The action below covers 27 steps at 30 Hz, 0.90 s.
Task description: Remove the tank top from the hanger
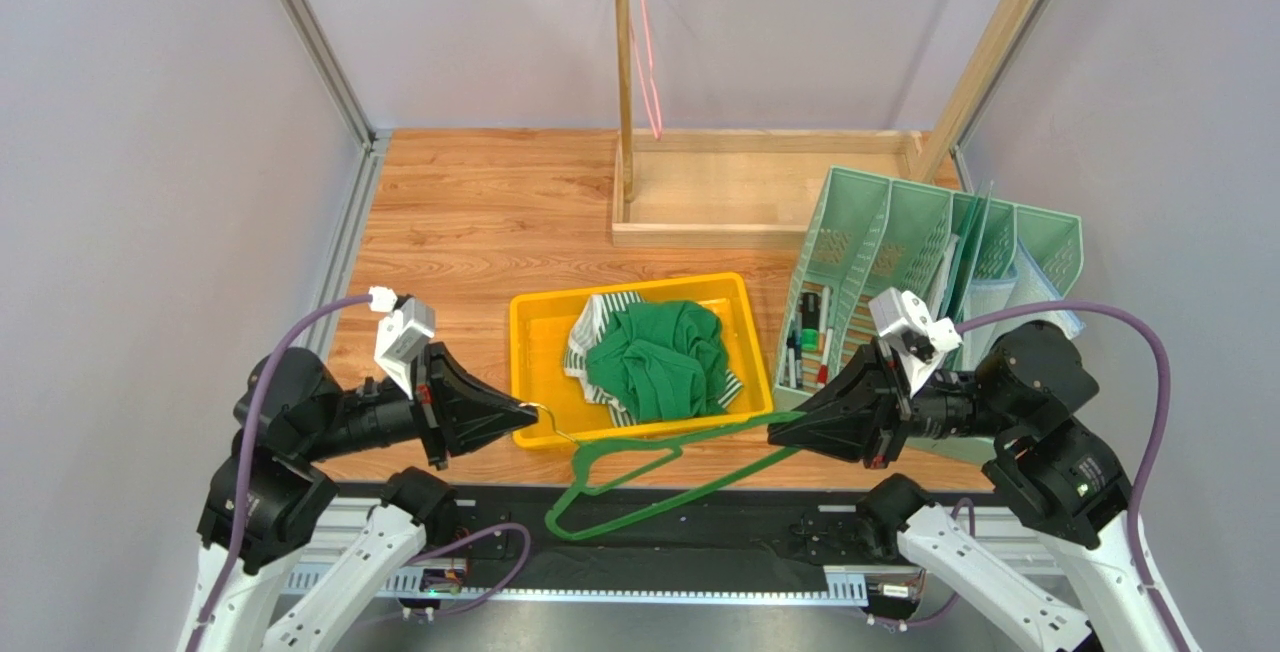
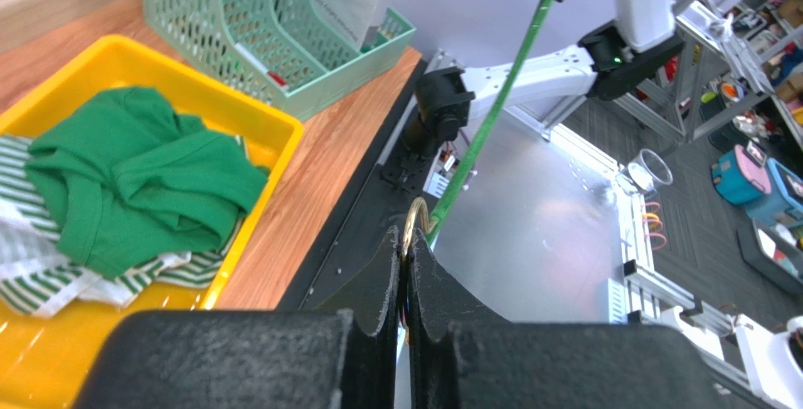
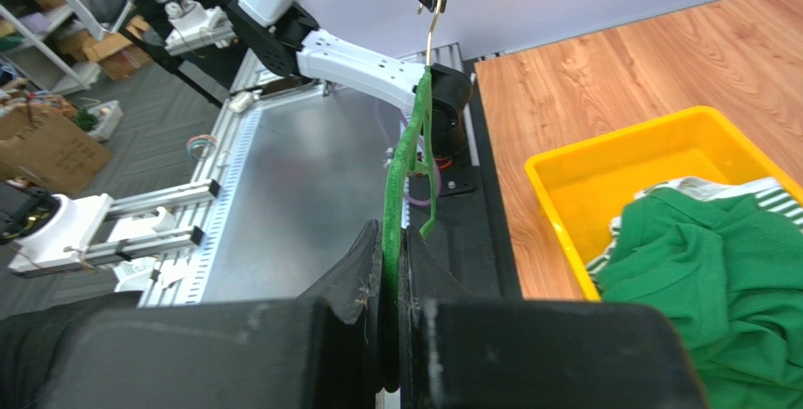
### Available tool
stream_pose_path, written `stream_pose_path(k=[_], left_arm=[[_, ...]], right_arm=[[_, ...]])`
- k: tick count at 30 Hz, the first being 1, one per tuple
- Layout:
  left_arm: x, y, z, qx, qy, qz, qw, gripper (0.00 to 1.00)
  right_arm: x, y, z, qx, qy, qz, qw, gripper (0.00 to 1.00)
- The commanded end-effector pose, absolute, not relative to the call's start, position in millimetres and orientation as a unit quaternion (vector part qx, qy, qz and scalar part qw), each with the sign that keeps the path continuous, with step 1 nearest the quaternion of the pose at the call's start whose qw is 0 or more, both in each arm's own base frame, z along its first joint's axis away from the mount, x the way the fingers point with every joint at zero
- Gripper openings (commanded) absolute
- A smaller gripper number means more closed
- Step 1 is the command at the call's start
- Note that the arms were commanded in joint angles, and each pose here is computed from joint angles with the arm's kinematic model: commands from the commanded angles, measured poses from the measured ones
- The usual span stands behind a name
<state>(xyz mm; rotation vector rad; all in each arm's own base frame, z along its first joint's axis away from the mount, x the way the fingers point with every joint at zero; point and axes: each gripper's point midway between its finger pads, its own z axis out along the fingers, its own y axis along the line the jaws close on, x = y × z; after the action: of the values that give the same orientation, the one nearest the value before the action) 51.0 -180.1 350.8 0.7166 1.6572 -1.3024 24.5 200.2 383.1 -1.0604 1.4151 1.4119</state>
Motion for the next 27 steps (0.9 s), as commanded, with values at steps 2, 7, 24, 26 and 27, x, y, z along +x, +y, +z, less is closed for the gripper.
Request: stream_pose_path(k=[2,7,24,26,27], left_arm=[[38.1,-182.7,369.1,0.337,0.612,-0.54,0.469,0.02],[32.1,-183.4,373.1,0.351,0.597,-0.548,0.47,0.0],[27.2,-167.0,372.8,0.329,0.625,-0.507,0.494,0.95],[30.0,-162.3,375.1,0.323,0.63,-0.49,0.508,0.96],[28.9,-160.0,371.9,0.318,0.639,-0.485,0.505,0.97]], right_arm=[[-3.8,194.0,402.2,-0.425,0.522,0.615,0.411,0.0],[0.5,197.0,400.2,-0.414,0.528,0.621,0.406,0.0],[9.3,196.5,397.4,-0.398,0.547,0.605,0.42,0.0],[11.1,196.0,396.5,-0.397,0.55,0.599,0.425,0.0],[11.6,195.8,394.3,-0.395,0.555,0.598,0.423,0.0]])
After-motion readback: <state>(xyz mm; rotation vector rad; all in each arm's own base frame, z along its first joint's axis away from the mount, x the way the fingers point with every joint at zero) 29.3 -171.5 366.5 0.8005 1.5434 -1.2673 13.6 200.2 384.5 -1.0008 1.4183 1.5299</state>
